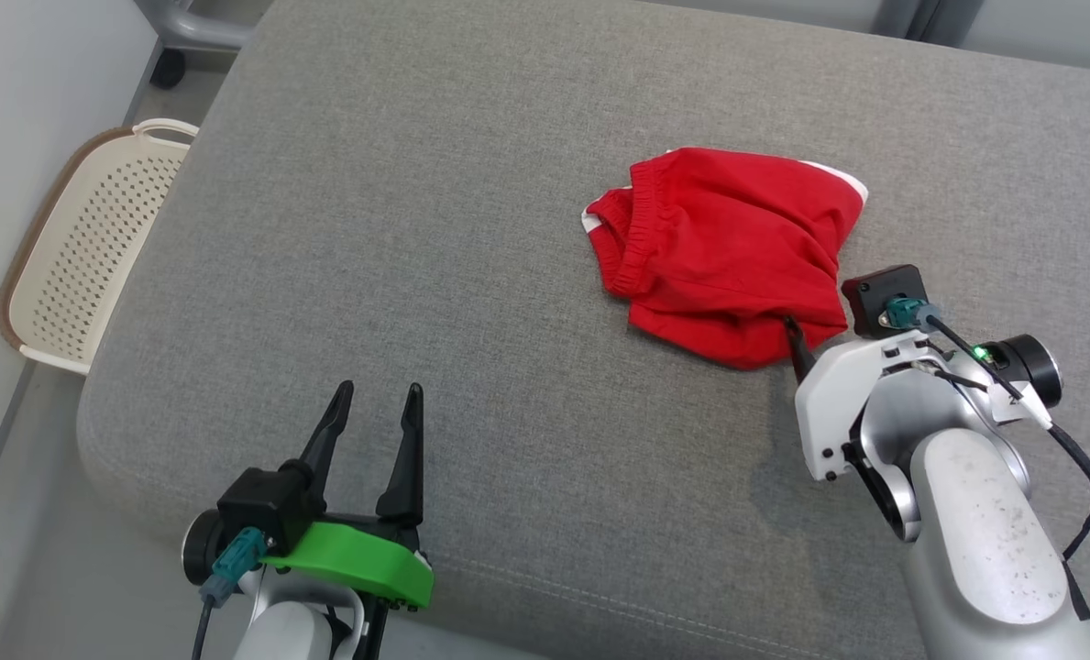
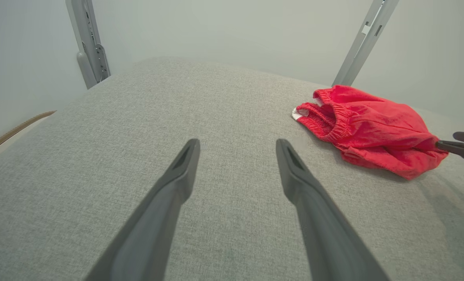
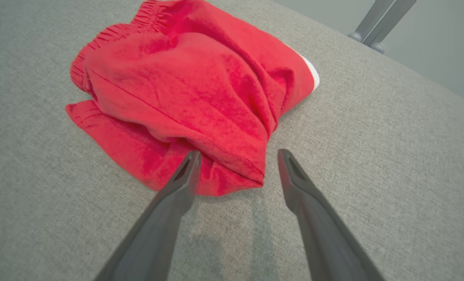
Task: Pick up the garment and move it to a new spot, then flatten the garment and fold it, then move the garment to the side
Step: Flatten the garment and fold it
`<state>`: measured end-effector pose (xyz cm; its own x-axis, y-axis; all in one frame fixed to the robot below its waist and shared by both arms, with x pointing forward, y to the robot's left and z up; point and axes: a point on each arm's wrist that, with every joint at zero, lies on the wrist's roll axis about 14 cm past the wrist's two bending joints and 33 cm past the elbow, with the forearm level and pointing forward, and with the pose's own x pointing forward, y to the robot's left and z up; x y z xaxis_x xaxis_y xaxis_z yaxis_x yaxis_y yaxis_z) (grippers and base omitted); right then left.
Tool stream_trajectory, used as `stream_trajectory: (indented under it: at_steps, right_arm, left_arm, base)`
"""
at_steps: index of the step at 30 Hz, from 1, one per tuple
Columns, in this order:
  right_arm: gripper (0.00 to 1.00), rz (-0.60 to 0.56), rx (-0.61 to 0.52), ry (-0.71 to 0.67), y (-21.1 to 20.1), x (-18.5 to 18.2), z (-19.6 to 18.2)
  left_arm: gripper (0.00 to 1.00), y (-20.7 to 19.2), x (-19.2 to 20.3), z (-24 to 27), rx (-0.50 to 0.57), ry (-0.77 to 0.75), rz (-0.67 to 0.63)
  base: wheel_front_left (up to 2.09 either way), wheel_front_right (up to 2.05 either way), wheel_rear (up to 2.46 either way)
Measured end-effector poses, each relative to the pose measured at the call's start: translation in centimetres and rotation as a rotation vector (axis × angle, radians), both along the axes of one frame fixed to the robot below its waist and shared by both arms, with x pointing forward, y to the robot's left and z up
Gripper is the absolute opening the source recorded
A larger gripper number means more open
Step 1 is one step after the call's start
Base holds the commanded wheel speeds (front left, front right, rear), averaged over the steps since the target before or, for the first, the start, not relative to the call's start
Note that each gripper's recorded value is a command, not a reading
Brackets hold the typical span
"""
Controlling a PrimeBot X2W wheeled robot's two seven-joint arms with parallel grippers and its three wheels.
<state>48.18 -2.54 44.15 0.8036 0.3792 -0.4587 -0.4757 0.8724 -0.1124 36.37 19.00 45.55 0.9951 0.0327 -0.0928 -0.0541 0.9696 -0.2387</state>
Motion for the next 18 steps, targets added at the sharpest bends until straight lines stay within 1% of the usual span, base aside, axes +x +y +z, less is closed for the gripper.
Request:
stream_trajectory:
  at_steps: [1, 2, 3, 5, 6, 7, 14, 18]
  right_arm:
    - [1.00, 0.007, -0.005, 0.002, 0.2, 0.1, -0.2]
    - [0.96, 0.009, -0.004, 0.004, 0.4, 0.2, -0.4]
    - [0.88, 0.011, -0.002, 0.005, 0.5, 0.3, -0.5]
    - [0.35, 0.012, -0.010, 0.013, 0.5, 0.4, -1.0]
    - [0.19, 0.014, -0.011, 0.015, 0.5, 0.5, -1.1]
    - [0.00, 0.015, -0.010, 0.013, 0.6, 0.5, -1.2]
    - [0.00, 0.034, -0.007, 0.023, 1.1, 0.1, -1.3]
    - [0.00, 0.047, -0.013, 0.058, 1.4, -0.9, -1.5]
  left_arm:
    - [1.00, 0.1, 0.0, -0.1, 0.000, 0.002, 0.003]
    - [1.00, 0.1, 0.0, -0.2, 0.001, 0.005, 0.005]
    - [1.00, 0.2, 0.0, -0.2, 0.001, 0.007, 0.007]
    - [1.00, 0.3, 0.0, -0.3, 0.001, 0.011, 0.011]
    - [1.00, 0.3, 0.0, -0.4, 0.001, 0.013, 0.012]
    - [1.00, 0.4, 0.0, -0.4, 0.001, 0.014, 0.013]
    - [1.00, 0.3, 0.1, -0.4, -0.002, 0.013, 0.013]
    - [1.00, 0.3, 0.1, -0.3, -0.002, 0.007, 0.012]
  base:
    - [0.00, 0.00, 0.00]
    - [0.00, 0.00, 0.00]
    - [0.00, 0.00, 0.00]
    - [0.00, 0.00, 0.00]
    - [0.00, 0.00, 0.00]
    - [0.00, 0.00, 0.00]
    - [0.00, 0.00, 0.00]
    - [0.00, 0.00, 0.00]
